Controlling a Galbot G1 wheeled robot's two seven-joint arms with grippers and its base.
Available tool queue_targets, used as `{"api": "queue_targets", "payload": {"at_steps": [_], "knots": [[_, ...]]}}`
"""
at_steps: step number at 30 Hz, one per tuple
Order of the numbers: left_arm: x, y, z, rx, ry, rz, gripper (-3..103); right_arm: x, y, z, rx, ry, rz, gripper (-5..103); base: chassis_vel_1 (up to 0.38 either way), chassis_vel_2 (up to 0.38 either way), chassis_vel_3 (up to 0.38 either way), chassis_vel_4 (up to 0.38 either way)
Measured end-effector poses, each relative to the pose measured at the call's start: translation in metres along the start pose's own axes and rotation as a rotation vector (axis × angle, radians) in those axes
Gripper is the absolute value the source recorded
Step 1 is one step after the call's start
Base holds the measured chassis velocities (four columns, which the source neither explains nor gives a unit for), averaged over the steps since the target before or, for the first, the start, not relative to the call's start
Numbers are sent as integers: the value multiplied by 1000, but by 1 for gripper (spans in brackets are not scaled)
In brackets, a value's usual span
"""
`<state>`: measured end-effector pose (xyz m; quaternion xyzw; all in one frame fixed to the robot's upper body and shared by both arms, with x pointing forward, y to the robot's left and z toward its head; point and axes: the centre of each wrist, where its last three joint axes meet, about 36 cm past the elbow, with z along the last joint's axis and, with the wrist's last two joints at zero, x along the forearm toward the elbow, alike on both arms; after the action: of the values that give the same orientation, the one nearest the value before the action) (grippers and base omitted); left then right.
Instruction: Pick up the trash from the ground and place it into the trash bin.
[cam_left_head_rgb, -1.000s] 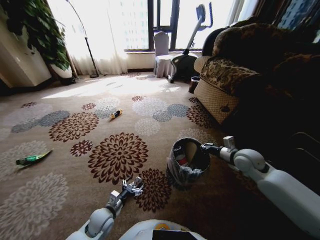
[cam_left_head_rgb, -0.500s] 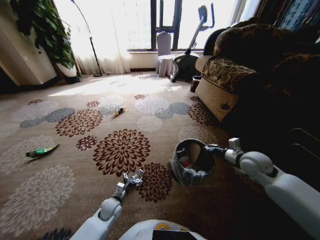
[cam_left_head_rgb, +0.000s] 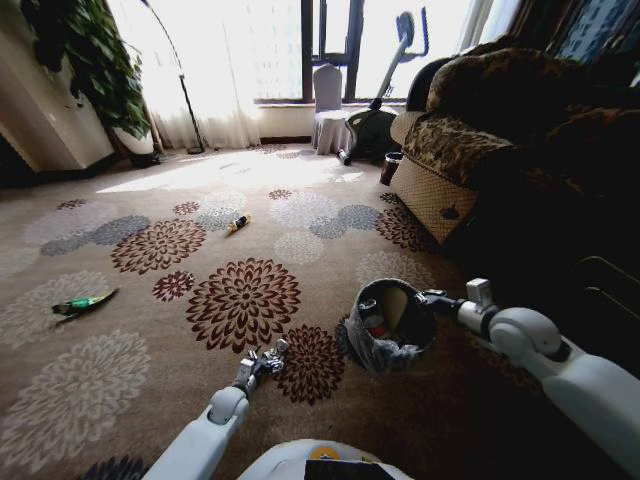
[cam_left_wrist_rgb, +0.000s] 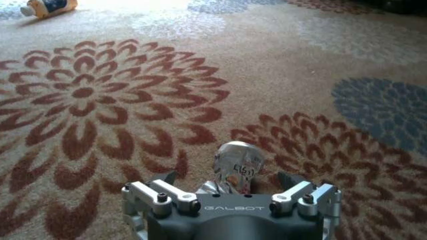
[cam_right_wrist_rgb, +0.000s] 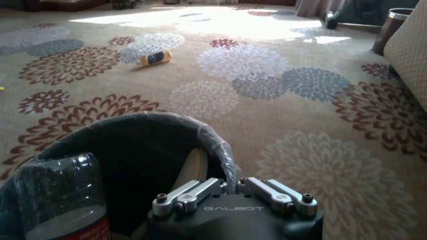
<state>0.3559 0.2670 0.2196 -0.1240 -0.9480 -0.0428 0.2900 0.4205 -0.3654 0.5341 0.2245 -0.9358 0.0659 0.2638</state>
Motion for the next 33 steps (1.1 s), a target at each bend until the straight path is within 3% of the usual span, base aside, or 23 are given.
{"api": "queue_targets", "payload": {"at_steps": [3,5,8,13,16,19,29,32,33], "knots": [[-3,-1,1,16,23,6,103,0,0,-1,4,-4,0,2,0,0,0,0],[-3,-2,2,19,30,6,100,0,-1,-2,6,-5,1,2,0,0,0,0],[-4,-3,6,30,59,6,85,1,-1,-2,9,-8,0,2,0,0,0,0],[-6,-3,10,36,81,-4,74,1,-1,-2,8,-10,0,2,0,0,0,0],[-7,-3,12,38,90,-9,57,1,1,0,4,-11,-6,2,0,0,0,0],[-7,-2,12,38,91,-10,52,1,3,1,3,-11,-7,2,0,0,0,0],[-5,-4,12,38,82,-8,52,2,6,0,8,-17,-7,2,0,0,0,0],[1,-8,-2,12,-10,-9,52,1,9,1,13,-24,-3,2,0,0,0,0],[1,-8,-2,12,-10,-9,52,1,9,1,13,-24,-3,2,0,0,0,0]]}}
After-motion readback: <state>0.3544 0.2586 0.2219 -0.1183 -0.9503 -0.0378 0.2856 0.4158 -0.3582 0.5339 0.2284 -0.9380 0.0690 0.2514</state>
